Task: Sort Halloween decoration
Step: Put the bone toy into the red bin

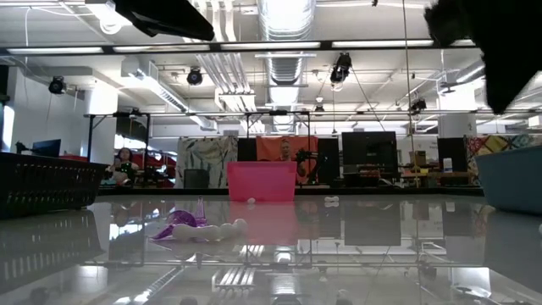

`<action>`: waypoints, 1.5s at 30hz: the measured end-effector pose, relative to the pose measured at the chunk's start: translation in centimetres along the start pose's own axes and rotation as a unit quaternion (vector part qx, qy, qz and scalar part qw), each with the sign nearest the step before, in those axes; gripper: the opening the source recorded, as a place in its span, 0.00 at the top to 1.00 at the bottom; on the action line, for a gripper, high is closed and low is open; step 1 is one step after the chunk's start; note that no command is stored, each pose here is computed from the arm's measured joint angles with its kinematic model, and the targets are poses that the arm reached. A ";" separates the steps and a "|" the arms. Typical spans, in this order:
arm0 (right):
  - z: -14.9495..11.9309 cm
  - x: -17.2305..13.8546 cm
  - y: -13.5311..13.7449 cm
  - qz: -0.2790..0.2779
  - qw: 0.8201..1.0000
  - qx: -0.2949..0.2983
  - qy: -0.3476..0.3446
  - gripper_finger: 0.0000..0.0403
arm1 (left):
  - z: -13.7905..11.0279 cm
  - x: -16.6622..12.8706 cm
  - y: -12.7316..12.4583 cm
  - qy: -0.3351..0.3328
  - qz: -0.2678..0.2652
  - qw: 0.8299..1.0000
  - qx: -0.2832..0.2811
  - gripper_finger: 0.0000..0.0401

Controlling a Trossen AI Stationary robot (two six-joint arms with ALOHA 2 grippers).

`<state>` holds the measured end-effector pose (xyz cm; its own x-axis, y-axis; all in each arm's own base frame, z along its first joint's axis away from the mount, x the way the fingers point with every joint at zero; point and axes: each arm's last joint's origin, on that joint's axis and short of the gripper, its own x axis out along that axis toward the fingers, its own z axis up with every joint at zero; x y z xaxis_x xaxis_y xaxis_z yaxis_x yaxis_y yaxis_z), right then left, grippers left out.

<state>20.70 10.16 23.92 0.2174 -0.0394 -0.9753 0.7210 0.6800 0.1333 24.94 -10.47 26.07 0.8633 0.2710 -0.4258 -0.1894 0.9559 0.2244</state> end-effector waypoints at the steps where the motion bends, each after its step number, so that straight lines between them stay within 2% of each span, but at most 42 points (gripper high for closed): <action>1: 0.2 -0.4 0.5 0.020 1.000 -0.002 -0.010 0.72 | 0.0 0.0 -0.1 -0.001 -0.008 1.000 -0.002 0.80; 7: 1.6 -2.3 4.4 0.159 0.982 -0.049 -0.089 0.72 | 0.1 0.0 -0.1 -0.003 -0.019 1.000 -0.005 0.80; 10: 2.3 -2.6 6.8 0.195 0.972 -0.072 -0.106 0.72 | 0.2 0.0 -0.1 -0.005 -0.019 1.000 -0.006 0.80; 13: 2.8 -1.9 9.0 0.185 0.973 -0.098 -0.096 0.72 | 0.2 0.0 -0.1 -0.005 -0.019 1.000 -0.006 0.80; 18: 3.3 0.3 12.6 0.153 0.979 -0.130 -0.039 0.70 | 0.2 0.0 -0.1 -0.005 -0.019 1.000 -0.006 0.80; 25: 2.9 3.7 14.9 0.011 0.990 -0.123 0.066 0.68 | 0.1 0.0 -0.1 -0.004 -0.019 1.000 -0.006 0.80; 29: 2.1 5.3 15.8 -0.032 0.987 -0.126 0.095 0.66 | 0.1 0.0 -0.1 -0.004 -0.019 1.000 -0.005 0.80; 35: 0.7 7.0 16.8 -0.041 0.983 -0.127 0.126 0.64 | 0.1 0.0 -0.1 -0.003 -0.019 1.000 0.000 0.80; 45: -1.4 7.8 16.5 -0.059 0.982 -0.112 0.141 0.64 | 0.1 0.0 -0.1 -0.004 -0.019 1.000 -0.001 0.80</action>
<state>33.37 22.14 18.24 -0.0721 0.0551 -0.9959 0.5602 0.8283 0.0053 25.03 -10.61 26.17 0.8739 0.2328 -0.4267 -0.1571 0.9660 0.2054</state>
